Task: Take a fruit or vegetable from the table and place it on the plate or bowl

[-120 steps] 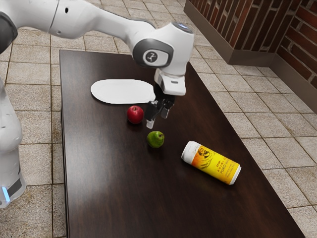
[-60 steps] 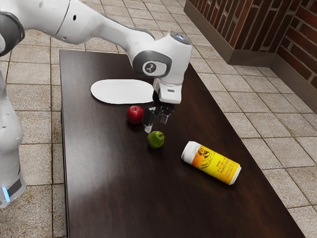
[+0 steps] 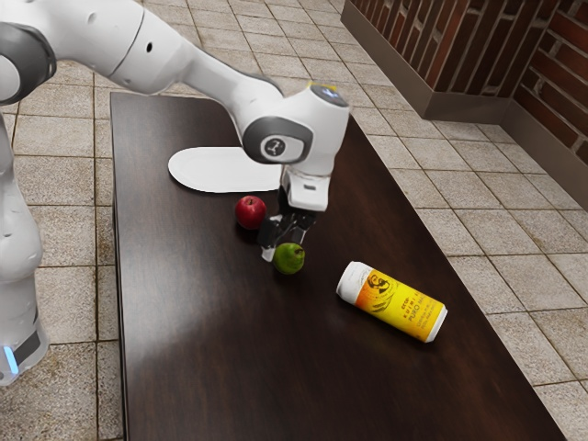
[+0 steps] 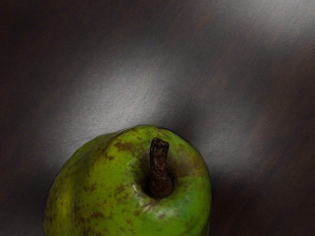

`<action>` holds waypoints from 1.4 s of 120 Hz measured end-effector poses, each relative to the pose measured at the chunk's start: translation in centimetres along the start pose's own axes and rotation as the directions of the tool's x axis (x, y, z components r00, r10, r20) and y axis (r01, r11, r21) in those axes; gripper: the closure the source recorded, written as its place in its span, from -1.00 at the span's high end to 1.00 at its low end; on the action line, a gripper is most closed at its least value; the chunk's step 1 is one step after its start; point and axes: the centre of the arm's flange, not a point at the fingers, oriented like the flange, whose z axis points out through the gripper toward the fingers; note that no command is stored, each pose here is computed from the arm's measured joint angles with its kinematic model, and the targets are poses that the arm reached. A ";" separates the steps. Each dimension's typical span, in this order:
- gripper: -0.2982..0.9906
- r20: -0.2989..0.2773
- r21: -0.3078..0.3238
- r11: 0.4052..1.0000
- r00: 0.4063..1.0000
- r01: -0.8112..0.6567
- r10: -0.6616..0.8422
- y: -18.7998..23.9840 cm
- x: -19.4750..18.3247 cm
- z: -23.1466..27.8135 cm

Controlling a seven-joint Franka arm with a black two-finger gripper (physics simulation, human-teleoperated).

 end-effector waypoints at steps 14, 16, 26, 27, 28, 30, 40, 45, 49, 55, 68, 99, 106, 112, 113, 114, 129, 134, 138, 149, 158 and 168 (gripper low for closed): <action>0.54 -0.005 0.001 1.000 1.000 -0.004 0.004 -0.1 0.1 0.4; 0.54 -0.006 0.001 1.000 1.000 -0.006 0.006 -0.1 0.2 0.4; 0.54 -0.013 0.000 1.000 1.000 -0.018 0.018 -0.1 0.9 0.5; 0.54 -0.014 0.000 1.000 1.000 -0.020 0.020 -0.1 1.0 0.5; 0.54 -0.015 0.000 1.000 1.000 -0.022 0.022 -0.1 1.1 0.4; 0.54 -0.016 0.001 1.000 1.000 -0.026 0.026 0.0 1.3 0.4; 0.54 -0.018 -0.003 0.999 0.999 -0.035 0.035 0.1 1.7 0.6; 0.54 -0.018 -0.008 0.999 0.999 -0.036 0.036 0.1 1.8 0.9; 0.54 -0.017 -0.010 0.999 0.999 -0.035 0.035 0.0 1.7 1.1; 0.54 -0.017 -0.012 0.999 0.999 -0.034 0.034 -0.1 1.7 1.2; 0.54 -0.017 -0.015 0.999 0.999 -0.034 0.034 -0.2 1.7 1.6; 0.46 -0.018 -0.015 0.999 0.999 -0.034 0.034 -0.4 1.8 2.0; 0.29 -0.018 -0.015 0.999 0.999 -0.034 0.034 -0.4 1.8 2.0; 0.14 -0.018 -0.017 0.999 0.999 -0.034 0.033 -0.4 1.8 2.2; 0.12 -0.018 -0.018 0.999 0.999 -0.034 0.033 -0.4 1.8 2.2; 0.10 -0.018 -0.019 0.999 0.999 -0.034 0.033 -0.4 1.9 2.3; -0.03 -0.017 -0.020 0.999 0.999 -0.031 0.031 -0.5 1.9 2.5; -0.05 -0.017 -0.020 0.999 0.999 -0.030 0.030 -0.6 1.9 2.6; -0.05 -0.017 -0.020 0.999 0.999 -0.029 0.028 -0.6 1.9 2.6; -0.05 -0.018 -0.015 1.000 1.000 -0.025 0.025 -0.6 1.9 2.4; -0.06 -0.031 0.005 1.000 0.999 -0.024 0.024 -0.7 2.2 1.0; -0.08 -0.053 0.055 0.998 0.998 -0.032 0.035 -0.3 3.1 -2.7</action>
